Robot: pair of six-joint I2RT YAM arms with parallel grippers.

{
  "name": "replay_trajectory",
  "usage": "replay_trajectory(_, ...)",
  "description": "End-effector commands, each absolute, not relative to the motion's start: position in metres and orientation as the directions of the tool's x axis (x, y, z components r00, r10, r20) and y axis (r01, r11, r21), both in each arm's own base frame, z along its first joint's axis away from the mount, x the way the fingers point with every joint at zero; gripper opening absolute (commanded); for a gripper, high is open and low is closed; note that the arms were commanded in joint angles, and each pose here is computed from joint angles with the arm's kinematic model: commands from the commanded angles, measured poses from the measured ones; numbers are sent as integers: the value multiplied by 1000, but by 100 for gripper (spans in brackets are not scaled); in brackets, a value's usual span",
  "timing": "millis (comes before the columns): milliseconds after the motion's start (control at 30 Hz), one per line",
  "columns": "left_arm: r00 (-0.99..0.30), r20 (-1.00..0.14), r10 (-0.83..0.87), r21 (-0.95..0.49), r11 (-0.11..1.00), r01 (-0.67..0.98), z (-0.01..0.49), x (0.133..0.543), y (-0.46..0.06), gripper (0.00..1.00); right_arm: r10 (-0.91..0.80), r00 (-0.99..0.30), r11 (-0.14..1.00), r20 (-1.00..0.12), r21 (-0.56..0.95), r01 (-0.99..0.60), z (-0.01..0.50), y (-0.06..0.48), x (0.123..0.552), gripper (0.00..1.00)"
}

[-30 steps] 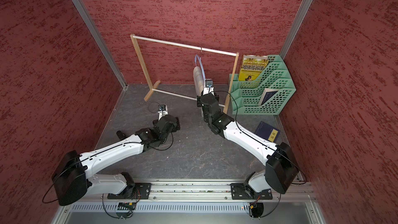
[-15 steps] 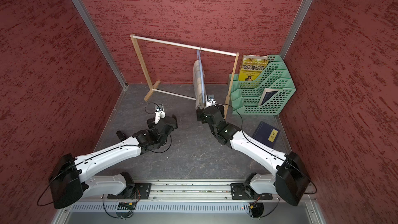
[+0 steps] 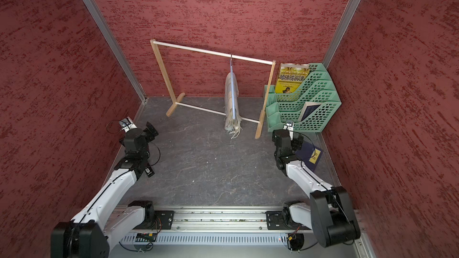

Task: Hang the scarf on the hanger
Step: Reset both arms

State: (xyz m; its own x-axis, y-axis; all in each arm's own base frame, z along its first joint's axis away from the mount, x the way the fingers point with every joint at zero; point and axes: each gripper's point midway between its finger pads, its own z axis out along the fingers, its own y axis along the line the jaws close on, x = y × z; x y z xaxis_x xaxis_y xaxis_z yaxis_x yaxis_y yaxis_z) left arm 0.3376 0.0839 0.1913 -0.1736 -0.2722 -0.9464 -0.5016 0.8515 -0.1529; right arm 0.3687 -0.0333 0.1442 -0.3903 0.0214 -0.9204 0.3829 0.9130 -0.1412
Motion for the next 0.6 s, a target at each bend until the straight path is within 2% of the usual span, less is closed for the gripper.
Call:
replay_trajectory(0,-133,-963,-233,-187,938,-292,166,356,58,100,3,-243,951,-970,-72,300,156,-22,396,98)
replay_trajectory(67,-103,-972,-211,-183,955,-233,156,363,52,100,21,-223,972,-975,-32,231,143,-16,398,98)
replay_trajectory(233,-194,-975,-112,-101,993,-65,122,389,17,100,48,-271,985,-961,1,171,125,-15,407,99)
replay_trajectory(333,-206,-977,-62,-67,998,18,116,386,0,100,61,-208,994,-976,40,104,123,-10,404,98)
replay_trajectory(367,-172,-984,-53,-57,998,19,121,387,0,100,63,-222,993,-973,39,108,118,-11,401,98)
replay_trajectory(567,-230,-973,-36,-37,999,-1,116,397,-3,100,76,-221,986,-972,40,160,118,-19,398,99)
